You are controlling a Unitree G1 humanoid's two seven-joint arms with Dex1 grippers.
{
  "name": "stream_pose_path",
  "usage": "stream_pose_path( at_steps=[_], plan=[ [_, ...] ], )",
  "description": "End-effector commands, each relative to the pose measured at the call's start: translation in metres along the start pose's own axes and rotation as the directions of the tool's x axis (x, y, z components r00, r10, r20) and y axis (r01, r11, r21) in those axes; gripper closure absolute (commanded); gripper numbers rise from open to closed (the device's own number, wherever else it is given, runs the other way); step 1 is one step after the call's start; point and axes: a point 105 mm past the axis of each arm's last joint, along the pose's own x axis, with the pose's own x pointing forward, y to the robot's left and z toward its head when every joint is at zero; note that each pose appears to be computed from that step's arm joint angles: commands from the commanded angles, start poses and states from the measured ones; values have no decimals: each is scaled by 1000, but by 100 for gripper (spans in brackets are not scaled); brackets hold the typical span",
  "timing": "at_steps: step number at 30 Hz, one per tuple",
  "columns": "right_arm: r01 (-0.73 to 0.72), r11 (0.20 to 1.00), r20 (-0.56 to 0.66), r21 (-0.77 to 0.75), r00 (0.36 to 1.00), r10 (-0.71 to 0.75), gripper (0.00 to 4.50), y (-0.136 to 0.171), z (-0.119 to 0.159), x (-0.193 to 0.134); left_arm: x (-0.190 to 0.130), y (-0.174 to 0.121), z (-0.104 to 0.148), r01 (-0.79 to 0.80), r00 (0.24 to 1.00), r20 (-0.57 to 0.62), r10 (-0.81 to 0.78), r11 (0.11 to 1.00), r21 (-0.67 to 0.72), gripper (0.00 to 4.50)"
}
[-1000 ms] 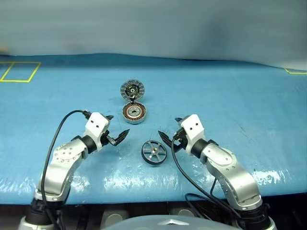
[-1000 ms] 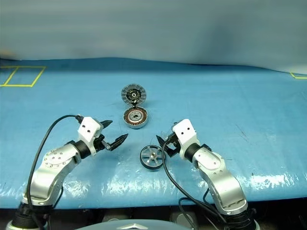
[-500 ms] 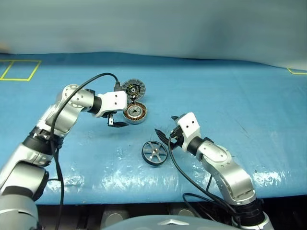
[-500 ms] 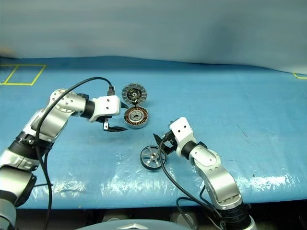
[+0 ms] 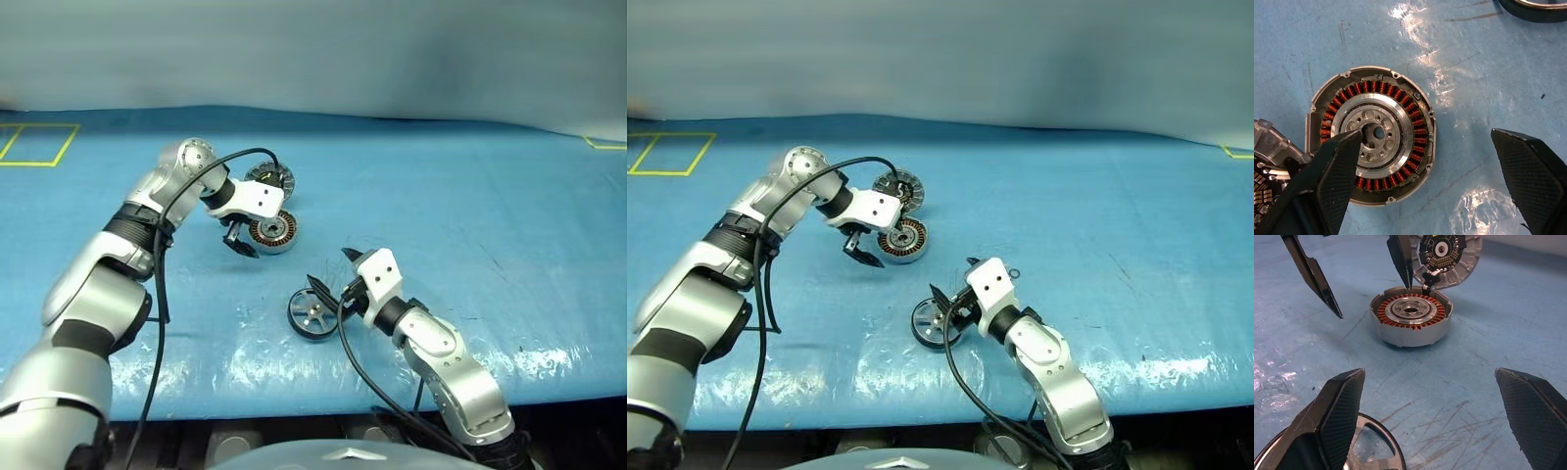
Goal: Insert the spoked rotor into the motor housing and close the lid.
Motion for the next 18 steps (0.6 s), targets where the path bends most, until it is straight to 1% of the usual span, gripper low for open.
stream_pose_path(
  at_steps=[1, 6, 10, 13, 18],
  plan=[
    [5, 1000, 70, -19, 998, -4, 2, 3, 16, -2, -8, 6, 4, 1, 1000, -28, 0, 999, 38, 0],
    [4, 1000, 73, -15, 997, -3, 2, 4, 16, 0, -2, 7, -1, 8, 998, -62, -6, 1000, 24, 0],
    [4, 1000, 73, -15, 997, -3, 2, 4, 15, 1, 5, 10, -3, 0, 998, -64, -1, 1000, -8, 0],
    [1, 1000, 74, -15, 997, 0, 2, 5, 15, 2, 11, 9, -5, 15, 996, -84, -16, 1000, -9, 0],
    [-5, 1000, 73, -10, 997, 6, 2, 8, 15, 2, 15, 11, -5, 14, 997, -82, -16, 1000, -20, 0]
  ],
)
